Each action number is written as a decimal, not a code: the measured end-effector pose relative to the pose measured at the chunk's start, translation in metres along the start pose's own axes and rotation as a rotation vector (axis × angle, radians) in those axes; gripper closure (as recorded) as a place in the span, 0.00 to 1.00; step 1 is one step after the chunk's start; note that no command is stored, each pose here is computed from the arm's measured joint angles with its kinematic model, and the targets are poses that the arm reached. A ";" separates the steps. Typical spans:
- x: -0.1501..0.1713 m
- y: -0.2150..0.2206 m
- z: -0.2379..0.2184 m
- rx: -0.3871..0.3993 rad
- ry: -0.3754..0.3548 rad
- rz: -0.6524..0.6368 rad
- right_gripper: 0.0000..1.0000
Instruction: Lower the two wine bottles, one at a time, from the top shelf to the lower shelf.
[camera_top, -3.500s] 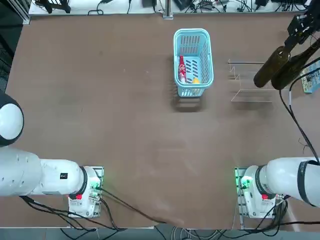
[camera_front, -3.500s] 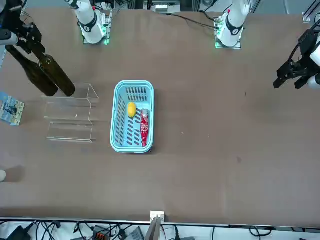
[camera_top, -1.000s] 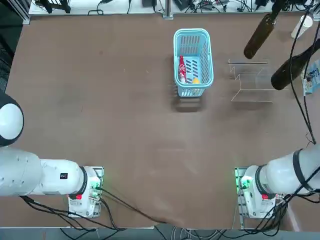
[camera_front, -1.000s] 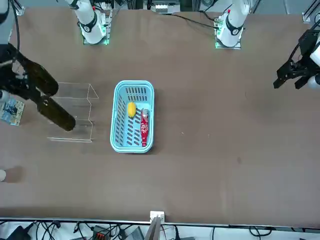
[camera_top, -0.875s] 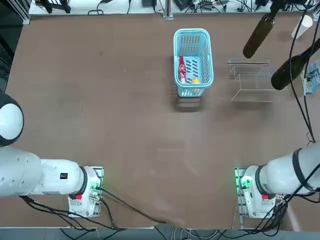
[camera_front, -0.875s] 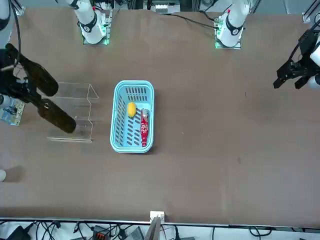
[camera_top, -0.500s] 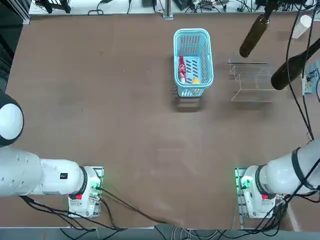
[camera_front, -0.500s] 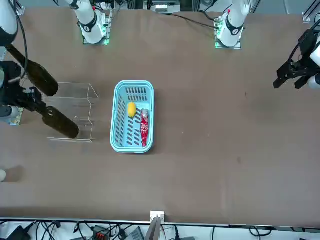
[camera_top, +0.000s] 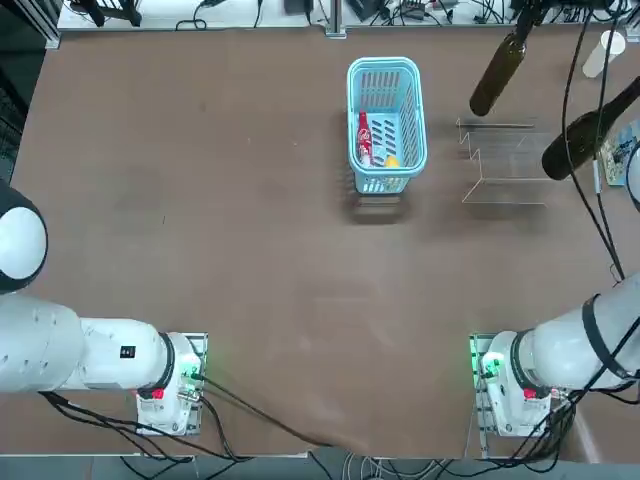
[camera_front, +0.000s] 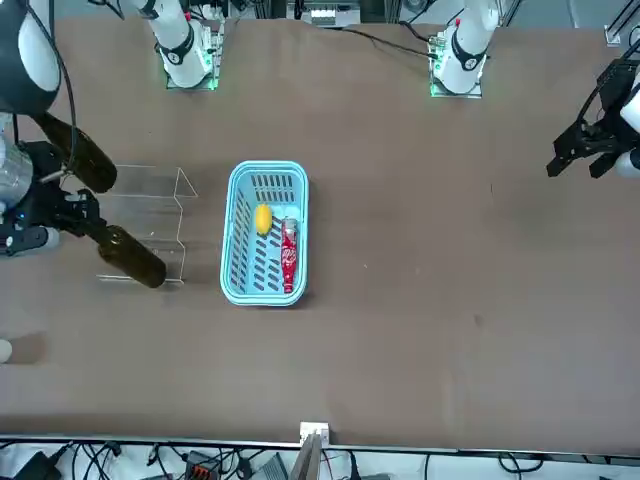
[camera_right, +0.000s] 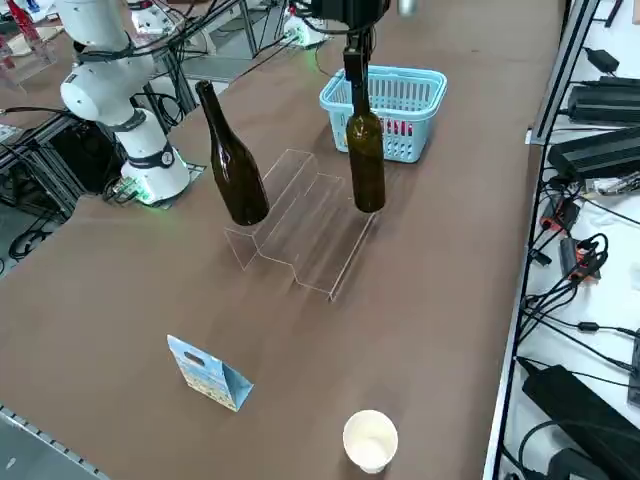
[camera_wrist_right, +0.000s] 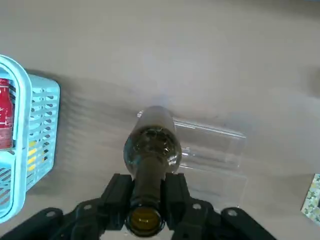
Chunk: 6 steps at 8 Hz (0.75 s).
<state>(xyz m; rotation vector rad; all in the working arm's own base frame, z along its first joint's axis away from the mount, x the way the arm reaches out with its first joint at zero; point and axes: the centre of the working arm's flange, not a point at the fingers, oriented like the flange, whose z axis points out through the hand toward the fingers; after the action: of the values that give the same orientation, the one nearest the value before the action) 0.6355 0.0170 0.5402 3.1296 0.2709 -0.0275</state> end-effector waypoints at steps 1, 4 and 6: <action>-0.001 0.000 0.008 0.001 -0.009 0.004 0.60; -0.008 -0.001 0.019 0.003 -0.026 0.036 0.60; -0.015 0.000 0.022 -0.006 -0.025 0.036 0.60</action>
<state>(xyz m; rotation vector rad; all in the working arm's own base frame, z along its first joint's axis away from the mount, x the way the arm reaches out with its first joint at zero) 0.6198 0.0148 0.5183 3.1246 0.2133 -0.0661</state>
